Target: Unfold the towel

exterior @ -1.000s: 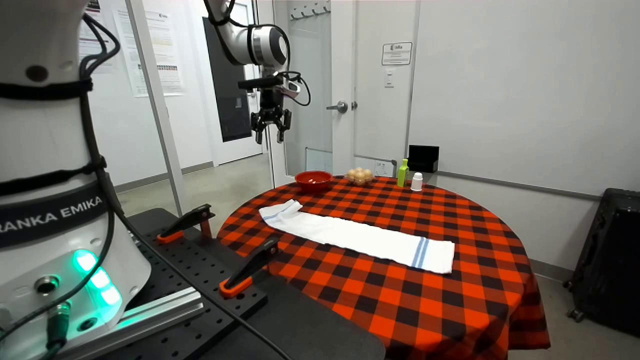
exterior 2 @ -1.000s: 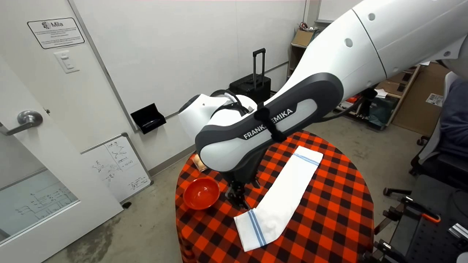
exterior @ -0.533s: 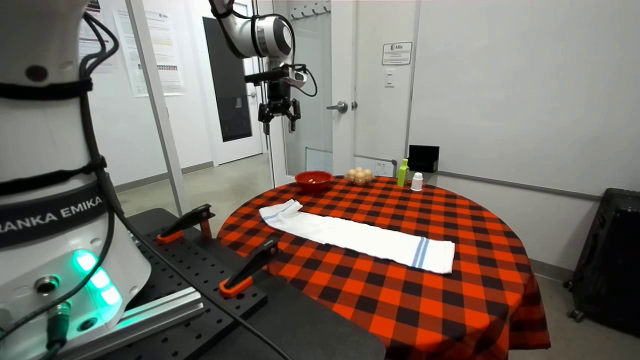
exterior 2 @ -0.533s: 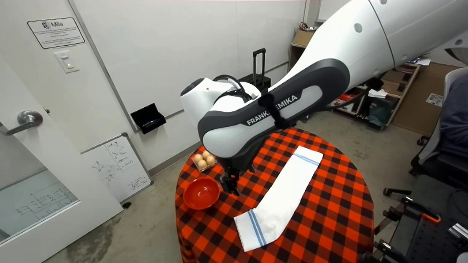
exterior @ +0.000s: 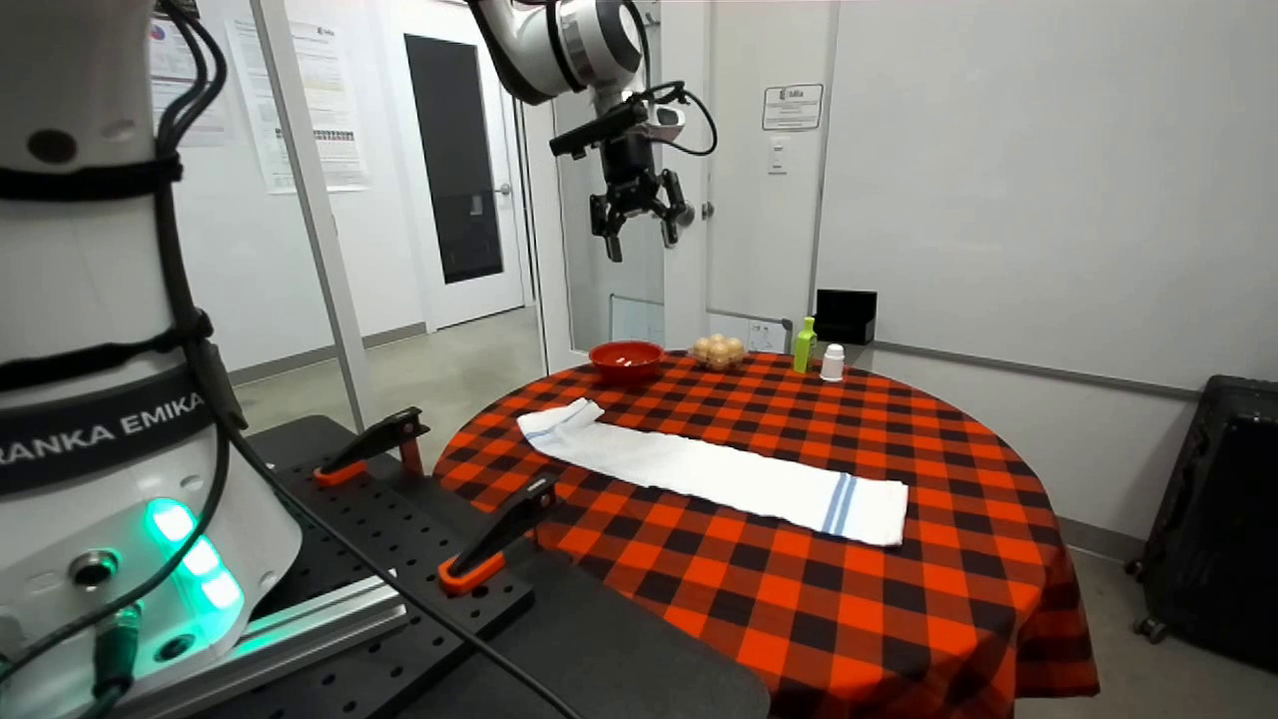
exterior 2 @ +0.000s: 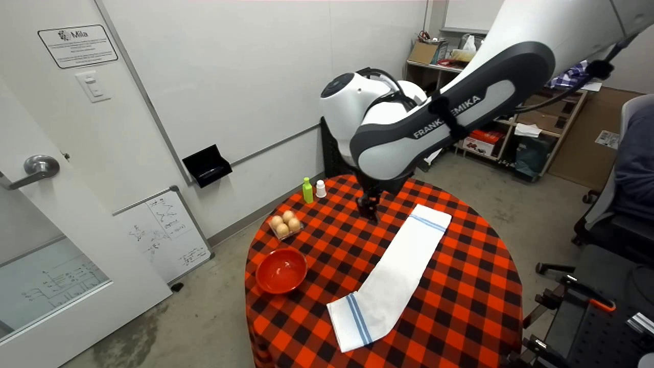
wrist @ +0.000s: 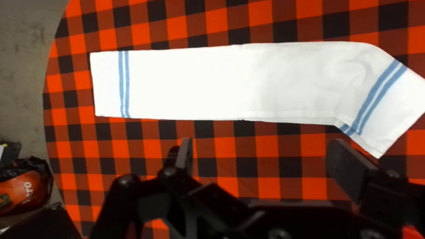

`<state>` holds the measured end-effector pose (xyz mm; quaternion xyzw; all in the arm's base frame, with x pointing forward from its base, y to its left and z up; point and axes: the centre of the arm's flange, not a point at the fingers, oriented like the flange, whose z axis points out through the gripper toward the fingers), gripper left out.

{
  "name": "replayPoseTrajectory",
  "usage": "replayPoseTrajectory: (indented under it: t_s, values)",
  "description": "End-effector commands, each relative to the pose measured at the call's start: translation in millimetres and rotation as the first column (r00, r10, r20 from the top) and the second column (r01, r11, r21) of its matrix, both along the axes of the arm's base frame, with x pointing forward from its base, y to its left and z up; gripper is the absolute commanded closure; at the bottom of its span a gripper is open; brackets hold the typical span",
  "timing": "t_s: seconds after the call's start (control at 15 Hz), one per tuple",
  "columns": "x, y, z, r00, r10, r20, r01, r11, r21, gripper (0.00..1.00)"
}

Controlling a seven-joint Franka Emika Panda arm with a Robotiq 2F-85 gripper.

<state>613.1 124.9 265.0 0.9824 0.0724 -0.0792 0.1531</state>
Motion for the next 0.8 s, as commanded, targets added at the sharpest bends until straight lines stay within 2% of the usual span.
replayPoseTrajectory:
  t_s: [0.0, 0.27, 0.53, 0.6, 0.73]
  values:
    - [-63, -56, 12, 0.997, -0.074, 0.018, 0.073, 0.994, 0.078, 0.0]
    - [-109, -110, 26, 0.989, -0.114, 0.097, 0.095, 0.979, 0.181, 0.0]
    - [-153, -175, 33, 0.975, -0.103, 0.197, 0.07, 0.983, 0.171, 0.0]
    - [-108, -147, 22, 0.981, -0.124, 0.148, 0.1, 0.982, 0.163, 0.0]
    - [-132, -170, 25, 0.977, -0.128, 0.168, 0.1, 0.981, 0.167, 0.0]
